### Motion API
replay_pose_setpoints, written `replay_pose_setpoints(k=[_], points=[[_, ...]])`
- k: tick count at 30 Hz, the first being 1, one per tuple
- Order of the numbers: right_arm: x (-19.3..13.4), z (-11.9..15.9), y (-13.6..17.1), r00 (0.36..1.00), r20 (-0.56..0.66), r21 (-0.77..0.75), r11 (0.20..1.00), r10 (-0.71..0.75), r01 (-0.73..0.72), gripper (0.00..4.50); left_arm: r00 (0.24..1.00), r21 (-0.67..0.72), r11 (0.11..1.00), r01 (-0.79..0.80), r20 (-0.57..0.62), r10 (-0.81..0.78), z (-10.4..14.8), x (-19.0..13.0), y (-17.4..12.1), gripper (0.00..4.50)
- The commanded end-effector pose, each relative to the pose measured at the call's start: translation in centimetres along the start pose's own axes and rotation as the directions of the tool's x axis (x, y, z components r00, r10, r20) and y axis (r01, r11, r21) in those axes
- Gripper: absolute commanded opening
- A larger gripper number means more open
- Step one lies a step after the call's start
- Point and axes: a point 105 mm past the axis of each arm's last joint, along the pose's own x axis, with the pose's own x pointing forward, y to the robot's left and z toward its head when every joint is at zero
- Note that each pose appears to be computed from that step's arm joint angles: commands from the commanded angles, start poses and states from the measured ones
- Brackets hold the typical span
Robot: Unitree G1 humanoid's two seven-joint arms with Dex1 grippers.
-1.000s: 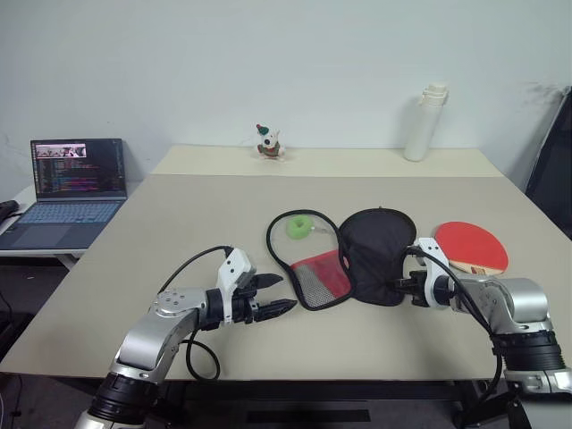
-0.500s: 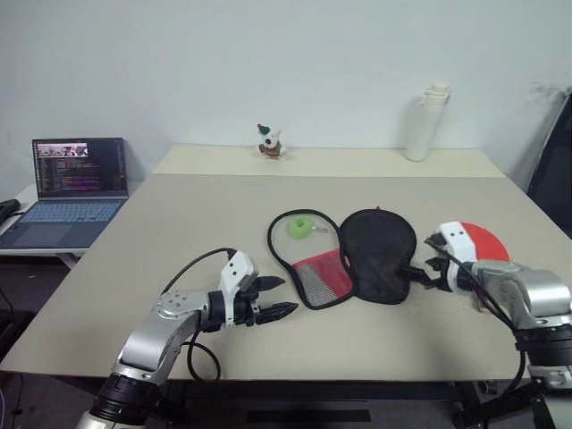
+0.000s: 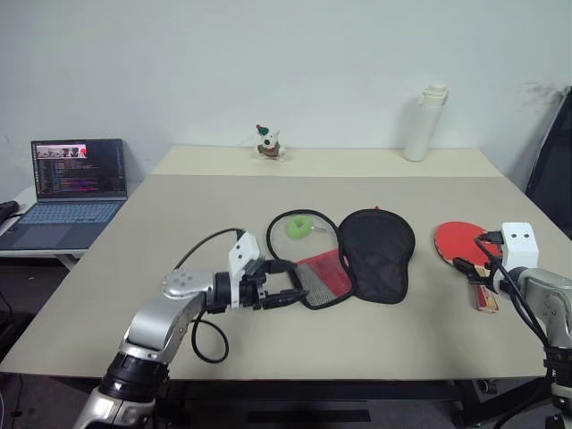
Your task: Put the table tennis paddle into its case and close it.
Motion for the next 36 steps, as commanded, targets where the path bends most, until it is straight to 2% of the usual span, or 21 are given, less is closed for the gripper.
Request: replay_pose_setpoints(k=[1,13,16,23,25,27,31,33,36], points=[[0.4,0.2,-1.2,0.998,0.023,0.026,0.998,-0.064,0.063,4.47,0.999,0.049,0.998,0.026,0.036,-0.028,1.2,0.5,0.0,3.60],[2.4,-1.7,-0.8,0.997,-0.055,0.071,0.996,-0.048,0.052,4.47,1.000,0.049,0.999,0.004,0.024,-0.006,0.7,0.3,0.2,3.60],[2.8,-1.9,-0.8,0.997,-0.061,0.074,0.996,-0.048,0.052,3.90,1.000,0.044,0.999,-0.004,0.019,0.003,0.4,0.1,0.1,3.60],[3.0,-2.1,-0.7,0.997,-0.056,0.086,0.994,-0.056,0.060,1.62,1.000,0.033,0.999,-0.021,0.005,0.021,-0.3,-0.2,-0.1,3.60],[2.8,-1.6,-0.7,0.997,-0.039,0.087,0.994,-0.059,0.062,1.12,1.000,0.027,0.999,-0.028,-0.001,0.029,-0.5,-0.5,-0.1,3.60],[2.6,-1.3,-0.8,0.998,-0.027,0.085,0.995,-0.058,0.060,1.11,0.999,0.022,0.999,-0.034,-0.006,0.034,-0.6,-0.6,-0.1,3.60],[0.7,2.5,0.1,0.996,0.084,0.053,0.998,-0.019,0.015,1.11,0.998,0.007,0.998,-0.056,-0.031,0.057,-1.3,-1.6,-0.2,3.60],[-0.5,4.8,1.7,0.988,0.150,0.056,0.998,0.022,-0.031,1.11,0.997,0.001,0.998,-0.062,-0.039,0.062,-1.5,-1.9,-0.4,3.60],[-2.0,6.8,4.0,0.976,0.206,0.078,0.993,0.069,-0.087,1.11,0.997,-0.005,0.998,-0.067,-0.044,0.067,-1.6,-2.1,-0.5,3.60]])
